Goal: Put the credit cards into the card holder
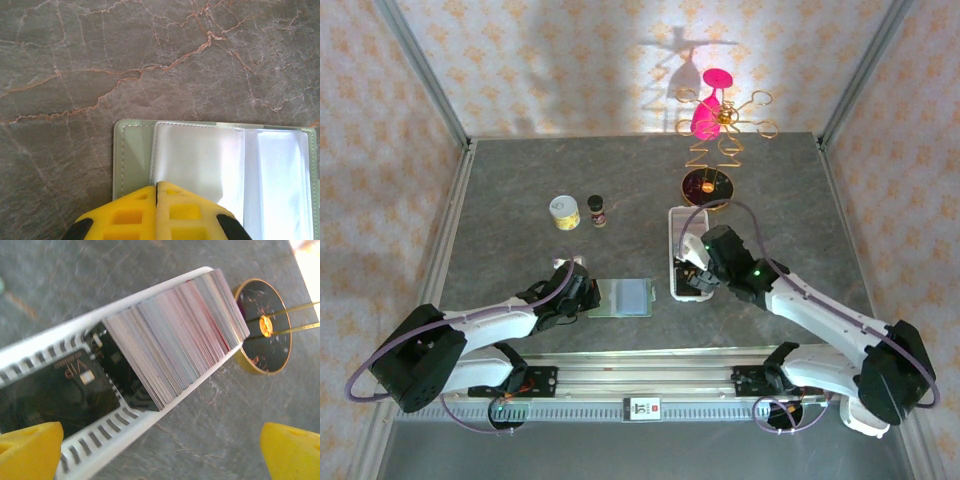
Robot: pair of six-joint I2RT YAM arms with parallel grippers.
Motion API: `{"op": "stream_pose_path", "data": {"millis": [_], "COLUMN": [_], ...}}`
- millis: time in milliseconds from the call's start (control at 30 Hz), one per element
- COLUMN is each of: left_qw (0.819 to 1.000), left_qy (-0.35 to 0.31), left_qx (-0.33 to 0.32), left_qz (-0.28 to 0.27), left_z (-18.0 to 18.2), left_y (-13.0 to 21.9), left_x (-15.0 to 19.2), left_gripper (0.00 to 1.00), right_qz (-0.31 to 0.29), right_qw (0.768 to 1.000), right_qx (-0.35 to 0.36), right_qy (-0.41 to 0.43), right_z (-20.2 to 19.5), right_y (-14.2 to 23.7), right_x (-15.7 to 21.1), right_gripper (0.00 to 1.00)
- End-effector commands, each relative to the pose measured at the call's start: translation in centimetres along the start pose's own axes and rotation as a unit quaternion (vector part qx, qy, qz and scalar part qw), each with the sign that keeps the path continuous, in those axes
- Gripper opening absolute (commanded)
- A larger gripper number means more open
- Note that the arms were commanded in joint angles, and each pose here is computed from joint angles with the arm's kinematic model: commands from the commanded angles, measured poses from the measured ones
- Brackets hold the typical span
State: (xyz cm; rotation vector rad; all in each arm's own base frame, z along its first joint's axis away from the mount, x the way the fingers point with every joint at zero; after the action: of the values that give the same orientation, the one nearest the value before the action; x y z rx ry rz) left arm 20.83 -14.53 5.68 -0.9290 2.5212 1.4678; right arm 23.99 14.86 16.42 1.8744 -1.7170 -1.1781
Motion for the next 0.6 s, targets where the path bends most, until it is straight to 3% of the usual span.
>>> {"op": "stream_pose_path", "data": {"millis": [0,567], "left_qw": [1.000,1.000], "left_qy": [-0.006,-0.007], "left_qx": [-0.022,-0.019], "left_qz": [0.019,0.020], "left_z": [1.0,0.7], "left_y": [0.0,-0.1], "left_x": [0.7,0.5], "left_gripper": [0.00,0.00], "right_qz": [-0.016,-0.037], "right_qw": [0.992,0.981], "right_qx": [-0.010,-0.014], "right_qy": [0.122,0.187], "right_z": [-0.4,-0.9], "right_y": [-1.0,-6.1], "right_x": [0.2,-1.1], "right_gripper": [0.98,0.90]}}
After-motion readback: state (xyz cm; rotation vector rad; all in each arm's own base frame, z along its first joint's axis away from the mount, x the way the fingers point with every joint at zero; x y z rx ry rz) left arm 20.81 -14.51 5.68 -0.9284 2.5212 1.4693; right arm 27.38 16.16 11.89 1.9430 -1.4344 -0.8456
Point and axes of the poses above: each hand's point on the last joint's axis, 136 mm out from that joint toward the fingers, its own y axis back along the fingers, its own z axis along the line the jaws close on, x = y × z, the point moved 5 cm from there along y, back along the fingers, and after that the axes turned 9 degrees about y, right-handed, at the moved point
